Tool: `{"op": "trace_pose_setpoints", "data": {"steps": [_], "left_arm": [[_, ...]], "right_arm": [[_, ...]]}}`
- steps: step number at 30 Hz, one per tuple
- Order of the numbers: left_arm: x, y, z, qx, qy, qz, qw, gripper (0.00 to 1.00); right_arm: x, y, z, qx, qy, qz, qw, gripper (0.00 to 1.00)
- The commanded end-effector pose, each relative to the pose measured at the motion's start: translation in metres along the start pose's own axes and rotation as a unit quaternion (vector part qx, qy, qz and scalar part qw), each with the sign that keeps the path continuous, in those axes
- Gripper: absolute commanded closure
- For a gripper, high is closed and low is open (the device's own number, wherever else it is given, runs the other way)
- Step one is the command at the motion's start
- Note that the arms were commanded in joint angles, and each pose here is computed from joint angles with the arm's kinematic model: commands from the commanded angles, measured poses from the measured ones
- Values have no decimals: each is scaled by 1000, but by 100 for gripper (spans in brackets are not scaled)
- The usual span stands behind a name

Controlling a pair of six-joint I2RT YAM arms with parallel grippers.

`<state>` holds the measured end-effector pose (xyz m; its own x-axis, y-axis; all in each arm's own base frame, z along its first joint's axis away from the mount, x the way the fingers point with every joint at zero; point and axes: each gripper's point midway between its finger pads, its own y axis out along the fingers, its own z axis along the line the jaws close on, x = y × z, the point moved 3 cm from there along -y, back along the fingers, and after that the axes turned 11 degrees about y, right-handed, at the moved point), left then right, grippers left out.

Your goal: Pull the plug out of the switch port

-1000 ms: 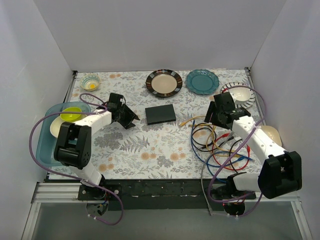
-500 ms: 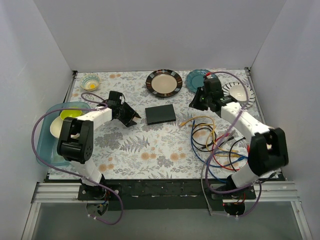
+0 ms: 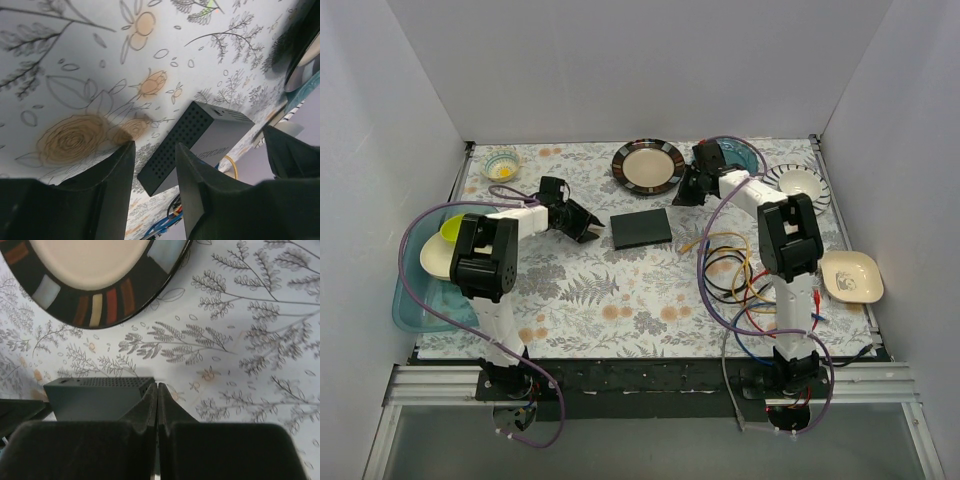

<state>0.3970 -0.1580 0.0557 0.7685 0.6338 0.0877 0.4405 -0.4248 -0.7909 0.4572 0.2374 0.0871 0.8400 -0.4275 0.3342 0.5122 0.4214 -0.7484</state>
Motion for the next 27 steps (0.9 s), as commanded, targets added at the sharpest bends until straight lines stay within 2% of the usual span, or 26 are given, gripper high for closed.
{"op": "trace_pose_setpoints", "data": {"steps": [1, 7, 12, 17, 18, 19, 21, 23, 27], "left_arm": [[9, 4, -14, -22, 8, -3, 1000, 66], [2, 14, -9, -22, 10, 19, 1000, 74], [-24, 17, -10, -20, 40, 42, 998, 81], [-56, -6, -8, -26, 77, 56, 995, 81], [-66, -9, 6, -15, 72, 65, 995, 81], [-68, -20, 2, -25, 78, 59, 995, 81], [-80, -28, 17, -14, 76, 67, 995, 81], [-86, -42, 16, -24, 86, 60, 994, 81], [-103, -59, 28, -22, 87, 61, 994, 81]], "right_arm": [[-14, 21, 4, -16, -1, 49, 999, 99], [-51, 30, -12, -38, -13, 82, 996, 99], [-92, 22, -3, -25, -53, 110, 992, 99], [-146, -1, -3, -21, -92, 147, 985, 99], [-149, -11, 0, -14, -98, 146, 984, 99], [-155, -16, -2, -15, -104, 149, 983, 99], [-170, -30, -11, -20, -112, 160, 981, 99], [-180, -43, -14, -15, -113, 166, 980, 99], [-207, -60, -48, -33, -98, 193, 976, 99]]}}
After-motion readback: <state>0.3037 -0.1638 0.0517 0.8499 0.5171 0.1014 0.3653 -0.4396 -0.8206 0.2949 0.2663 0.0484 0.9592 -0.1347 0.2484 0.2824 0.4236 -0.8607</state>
